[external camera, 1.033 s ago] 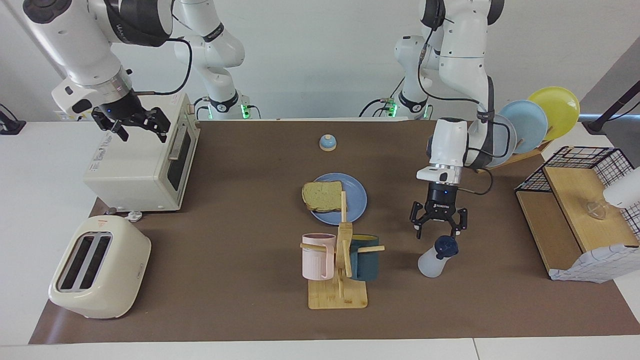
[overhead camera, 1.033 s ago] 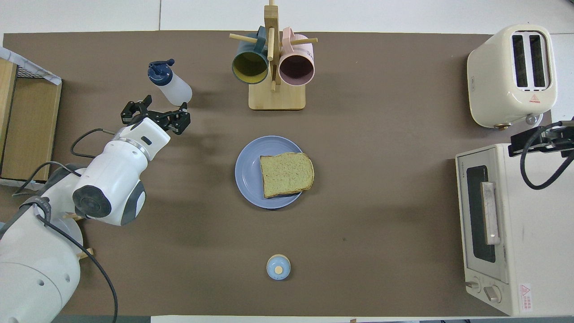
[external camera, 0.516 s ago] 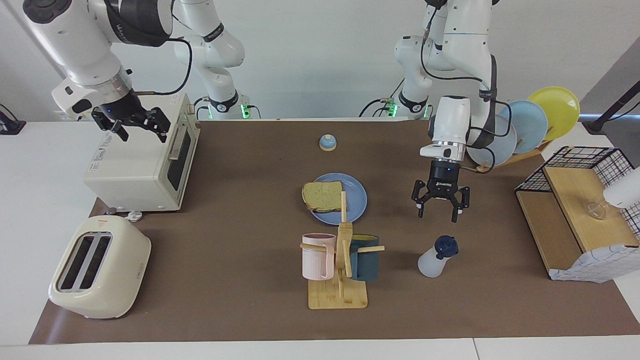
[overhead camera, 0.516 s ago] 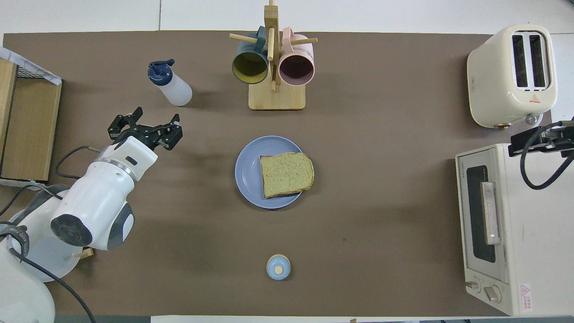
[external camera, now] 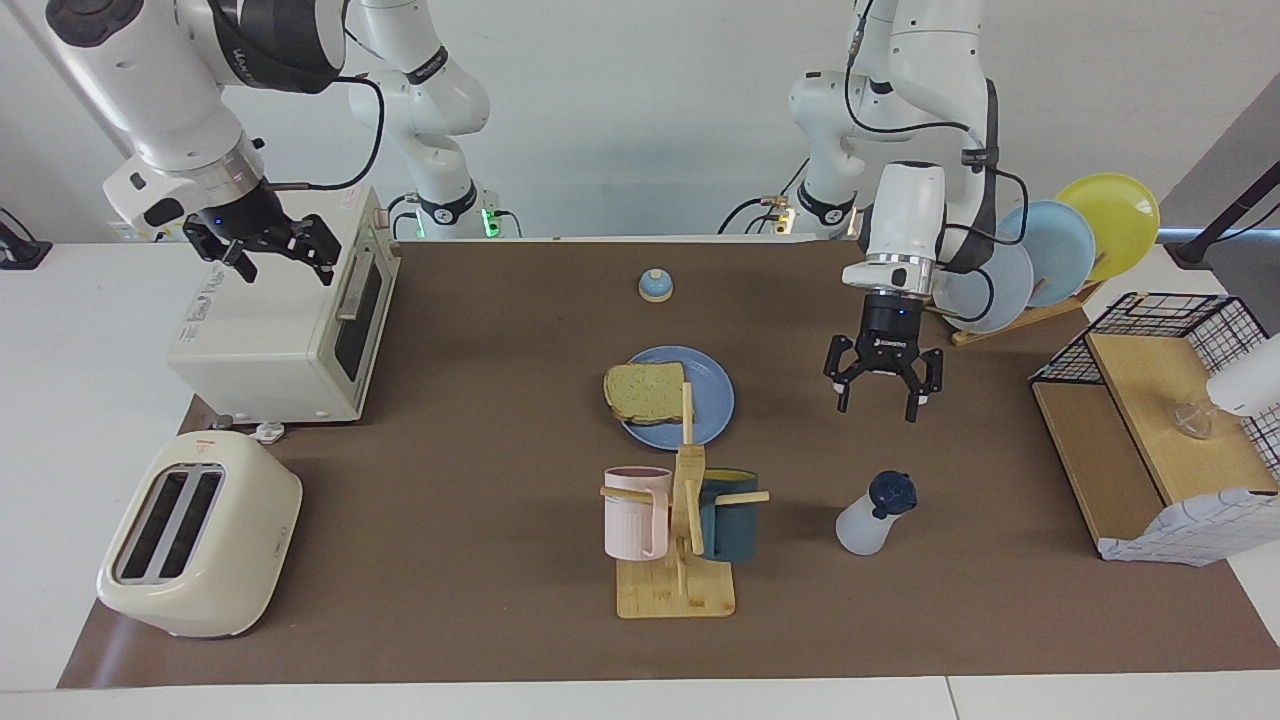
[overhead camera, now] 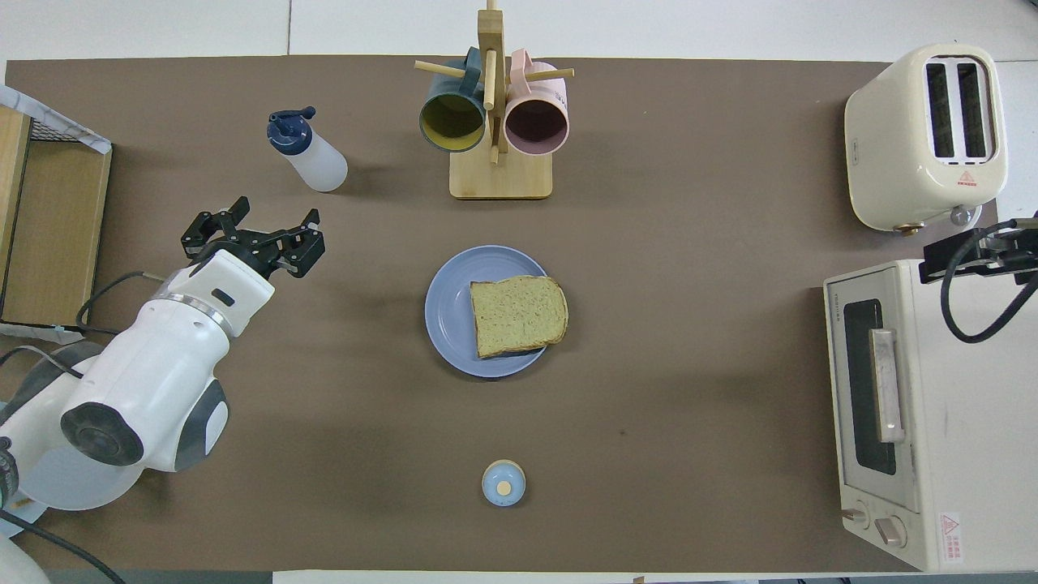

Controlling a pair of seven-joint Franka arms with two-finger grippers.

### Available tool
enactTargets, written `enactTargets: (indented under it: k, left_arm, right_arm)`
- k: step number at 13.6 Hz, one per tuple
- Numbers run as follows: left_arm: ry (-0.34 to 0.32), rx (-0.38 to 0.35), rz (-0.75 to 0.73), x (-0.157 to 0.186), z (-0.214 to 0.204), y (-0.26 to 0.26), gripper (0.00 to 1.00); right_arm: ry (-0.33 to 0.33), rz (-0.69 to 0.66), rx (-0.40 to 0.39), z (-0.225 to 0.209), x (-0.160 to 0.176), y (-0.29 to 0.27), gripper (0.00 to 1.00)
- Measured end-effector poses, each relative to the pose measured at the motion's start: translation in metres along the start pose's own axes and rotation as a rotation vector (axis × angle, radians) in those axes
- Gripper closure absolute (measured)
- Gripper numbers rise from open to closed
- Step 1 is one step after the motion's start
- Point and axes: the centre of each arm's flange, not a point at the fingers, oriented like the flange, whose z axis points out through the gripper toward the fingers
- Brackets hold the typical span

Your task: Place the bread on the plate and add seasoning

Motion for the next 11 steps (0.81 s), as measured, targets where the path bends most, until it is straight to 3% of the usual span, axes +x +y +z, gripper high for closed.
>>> enactTargets:
  k: [5, 11]
  left_arm:
    - [-0.083, 0.027, 0.001, 0.030, -0.041, 0.004, 0.00]
    - [-0.171, 0.051, 0.018, 0.064, -0.061, 0.015, 0.00]
  right_arm:
    - [0.000, 0.000, 0.000, 0.000, 0.000, 0.000, 0.00]
    - [0.000, 0.000, 0.000, 0.000, 0.000, 0.000, 0.00]
